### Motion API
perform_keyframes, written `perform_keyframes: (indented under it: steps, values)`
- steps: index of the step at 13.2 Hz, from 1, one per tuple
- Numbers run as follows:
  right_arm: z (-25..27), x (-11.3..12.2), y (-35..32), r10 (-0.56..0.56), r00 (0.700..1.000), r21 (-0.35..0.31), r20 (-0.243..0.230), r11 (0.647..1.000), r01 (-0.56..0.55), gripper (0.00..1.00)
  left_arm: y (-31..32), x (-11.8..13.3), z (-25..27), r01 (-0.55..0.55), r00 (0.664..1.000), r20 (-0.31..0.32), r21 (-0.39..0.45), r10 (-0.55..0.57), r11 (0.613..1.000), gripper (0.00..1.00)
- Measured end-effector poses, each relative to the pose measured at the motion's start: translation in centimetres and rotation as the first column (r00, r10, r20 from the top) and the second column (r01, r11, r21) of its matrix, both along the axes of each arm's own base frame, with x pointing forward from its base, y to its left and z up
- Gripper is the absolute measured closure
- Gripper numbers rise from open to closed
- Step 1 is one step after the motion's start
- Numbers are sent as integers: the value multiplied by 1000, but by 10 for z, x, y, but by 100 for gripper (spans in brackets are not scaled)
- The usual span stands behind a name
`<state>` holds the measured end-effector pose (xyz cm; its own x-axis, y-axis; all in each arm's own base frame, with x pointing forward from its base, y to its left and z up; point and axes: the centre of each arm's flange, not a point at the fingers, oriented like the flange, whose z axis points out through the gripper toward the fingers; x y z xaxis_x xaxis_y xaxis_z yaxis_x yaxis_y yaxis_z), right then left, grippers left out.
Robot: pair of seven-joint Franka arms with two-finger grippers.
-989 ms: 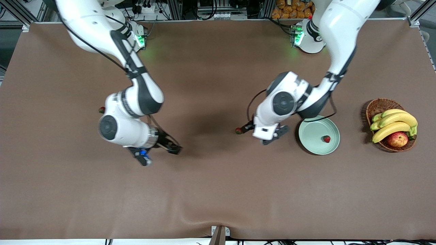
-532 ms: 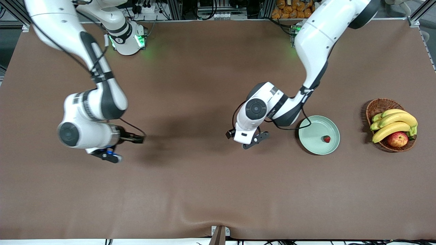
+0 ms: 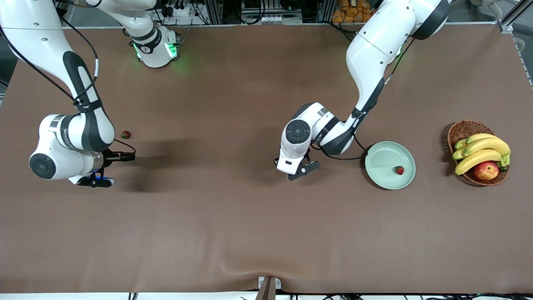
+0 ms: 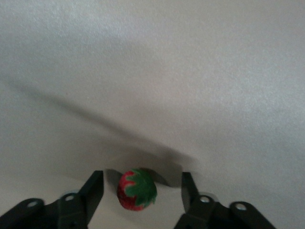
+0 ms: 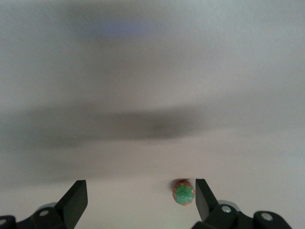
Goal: Collect all strawberries into plate
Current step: 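Grasp the second strawberry with the left gripper while the right gripper grasps the third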
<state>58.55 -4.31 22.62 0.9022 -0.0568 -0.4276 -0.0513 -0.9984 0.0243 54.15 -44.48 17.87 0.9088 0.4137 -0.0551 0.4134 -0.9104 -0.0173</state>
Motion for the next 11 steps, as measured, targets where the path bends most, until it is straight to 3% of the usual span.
perform_keyframes:
  steps: [1, 2, 4, 5, 6, 9, 11]
  values:
    - [-7, -6, -1, 3, 1000, -4, -18, 1000, -3, 0, 1, 1, 0, 9, 1000, 1, 0, -9, 1000, 41]
    - [-15, -14, -4, 1, 999, -6, -41, 1000, -1, 0, 1, 1, 0, 15, 1000, 1, 0, -15, 1000, 41]
    - [-32, -31, -16, -16, 996, -8, -88, 1000, 16, 0, 1, 2, 1, 17, 1000, 3, -1, -17, 1000, 62]
    - [-41, -40, -24, -30, 993, -11, -111, 1000, 29, 0, 1, 2, 2, 18, 1000, 4, -2, -18, 1000, 68]
    - [-48, -46, -30, -40, 991, -12, -129, 999, 39, 5, 0, 3, 3, 20, 1000, 7, -3, -20, 1000, 68]
    - [-59, -54, -39, -47, 987, -14, -154, 999, 46, 6, 5, 11, 11, 61, 998, 13, -4, -61, 998, 68]
    - [-65, -57, -41, -37, 985, -8, -166, 999, 36, 9, 28, 29, 35, 112, 994, -4, 21, -112, 994, 68]
